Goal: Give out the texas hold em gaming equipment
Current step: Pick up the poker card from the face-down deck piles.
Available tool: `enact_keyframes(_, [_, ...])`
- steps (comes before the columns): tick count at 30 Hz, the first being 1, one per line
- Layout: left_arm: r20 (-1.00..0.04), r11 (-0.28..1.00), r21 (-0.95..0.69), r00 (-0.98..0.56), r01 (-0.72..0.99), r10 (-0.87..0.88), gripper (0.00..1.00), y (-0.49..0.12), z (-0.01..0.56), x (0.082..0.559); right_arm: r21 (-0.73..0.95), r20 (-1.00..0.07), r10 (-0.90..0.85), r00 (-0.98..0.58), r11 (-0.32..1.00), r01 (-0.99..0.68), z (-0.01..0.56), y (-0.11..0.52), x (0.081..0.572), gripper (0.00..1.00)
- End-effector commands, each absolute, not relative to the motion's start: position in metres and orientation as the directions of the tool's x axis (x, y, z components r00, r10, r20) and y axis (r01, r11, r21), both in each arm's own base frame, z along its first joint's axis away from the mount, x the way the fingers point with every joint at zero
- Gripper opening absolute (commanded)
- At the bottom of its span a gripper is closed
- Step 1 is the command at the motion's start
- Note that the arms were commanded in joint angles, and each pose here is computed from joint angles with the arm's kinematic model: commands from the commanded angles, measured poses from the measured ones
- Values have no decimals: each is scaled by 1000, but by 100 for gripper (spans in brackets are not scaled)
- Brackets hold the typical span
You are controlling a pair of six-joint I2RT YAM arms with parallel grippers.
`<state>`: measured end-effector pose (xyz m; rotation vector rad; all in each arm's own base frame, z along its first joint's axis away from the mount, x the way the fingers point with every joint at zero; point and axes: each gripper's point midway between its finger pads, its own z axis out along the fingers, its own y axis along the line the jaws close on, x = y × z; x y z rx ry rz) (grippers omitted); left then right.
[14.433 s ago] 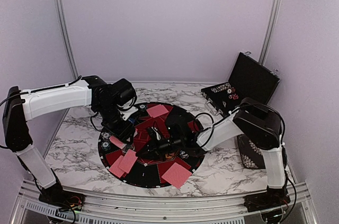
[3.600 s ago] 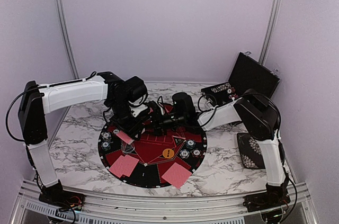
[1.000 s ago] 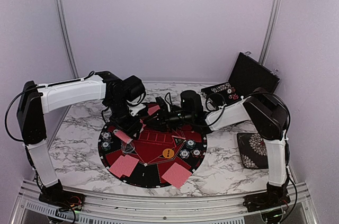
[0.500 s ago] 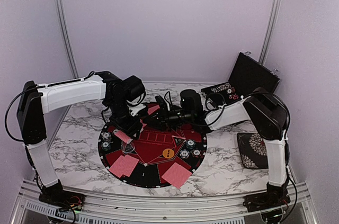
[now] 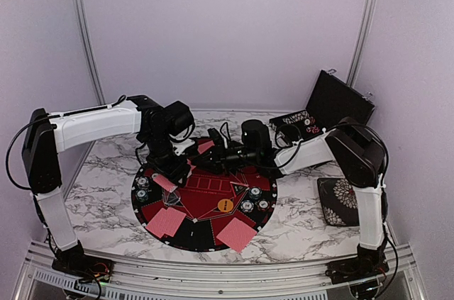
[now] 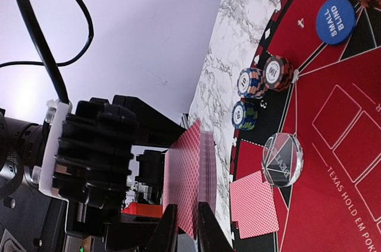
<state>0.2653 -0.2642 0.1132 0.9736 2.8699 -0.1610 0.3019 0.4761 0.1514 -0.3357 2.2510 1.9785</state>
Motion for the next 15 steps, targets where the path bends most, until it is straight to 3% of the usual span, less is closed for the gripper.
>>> enact_keyframes(1, [-163, 787, -67, -784, 614, 598, 46, -260, 127, 264, 957, -274, -68, -959, 81, -280, 163, 482, 309, 9])
enact_keyframes(15, [-162, 787, -67, -785, 614, 598, 46, -259, 126, 263, 958, -274, -62, -960, 76, -278, 165, 481, 310, 1])
